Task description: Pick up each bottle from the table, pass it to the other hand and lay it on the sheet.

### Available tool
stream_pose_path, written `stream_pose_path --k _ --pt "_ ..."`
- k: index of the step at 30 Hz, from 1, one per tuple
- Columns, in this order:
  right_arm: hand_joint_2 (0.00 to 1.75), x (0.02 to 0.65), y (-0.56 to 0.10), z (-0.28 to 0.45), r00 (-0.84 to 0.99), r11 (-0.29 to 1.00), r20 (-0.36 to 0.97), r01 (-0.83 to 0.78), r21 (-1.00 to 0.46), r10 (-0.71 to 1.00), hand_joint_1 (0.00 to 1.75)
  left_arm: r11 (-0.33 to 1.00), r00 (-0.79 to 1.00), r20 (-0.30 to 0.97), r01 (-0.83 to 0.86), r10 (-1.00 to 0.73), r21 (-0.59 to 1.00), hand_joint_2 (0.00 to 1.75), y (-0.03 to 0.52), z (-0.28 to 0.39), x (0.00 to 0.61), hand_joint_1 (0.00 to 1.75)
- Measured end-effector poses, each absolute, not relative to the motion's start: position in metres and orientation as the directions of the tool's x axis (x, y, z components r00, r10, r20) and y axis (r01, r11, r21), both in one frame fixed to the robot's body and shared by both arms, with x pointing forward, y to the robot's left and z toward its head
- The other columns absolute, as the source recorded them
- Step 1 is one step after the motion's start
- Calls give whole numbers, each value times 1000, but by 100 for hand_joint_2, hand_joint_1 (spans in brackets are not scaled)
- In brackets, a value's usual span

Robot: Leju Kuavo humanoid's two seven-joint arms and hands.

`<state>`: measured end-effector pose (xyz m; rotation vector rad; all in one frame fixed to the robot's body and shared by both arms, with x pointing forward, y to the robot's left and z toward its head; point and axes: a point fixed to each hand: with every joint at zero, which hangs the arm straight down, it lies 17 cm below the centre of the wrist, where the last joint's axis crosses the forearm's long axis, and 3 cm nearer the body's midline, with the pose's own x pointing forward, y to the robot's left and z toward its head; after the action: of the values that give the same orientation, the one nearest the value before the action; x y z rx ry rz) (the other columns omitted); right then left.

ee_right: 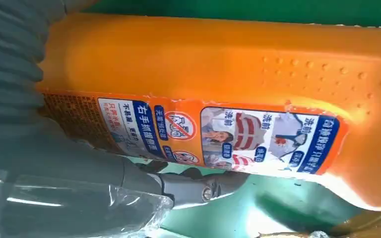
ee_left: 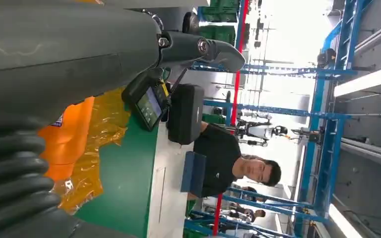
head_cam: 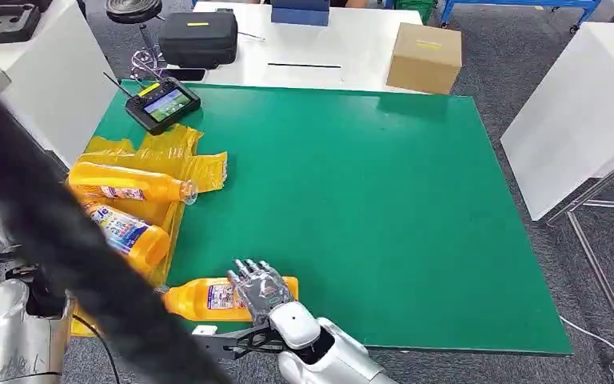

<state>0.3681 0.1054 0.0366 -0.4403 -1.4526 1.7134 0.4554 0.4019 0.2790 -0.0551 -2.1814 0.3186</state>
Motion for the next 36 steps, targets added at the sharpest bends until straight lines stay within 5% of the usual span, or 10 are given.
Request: stream_pose_path --k 1,2,3,36 --pt "175 369 105 36 -596 4 233 -360 -933 769 3 966 -592 791 -78 156 -248 0 402 279 455 0" --pt "175 370 104 34 -594 -5 226 -361 -932 772 162 965 -592 791 -78 156 -249 0 402 279 455 0" --pt "175 370 103 32 -594 -21 214 -364 -931 776 175 965 -591 791 -80 156 -249 0 402 279 456 0" --pt "175 374 87 12 -591 -136 93 -332 -933 801 175 957 -581 794 -85 178 -277 0 405 269 445 0"
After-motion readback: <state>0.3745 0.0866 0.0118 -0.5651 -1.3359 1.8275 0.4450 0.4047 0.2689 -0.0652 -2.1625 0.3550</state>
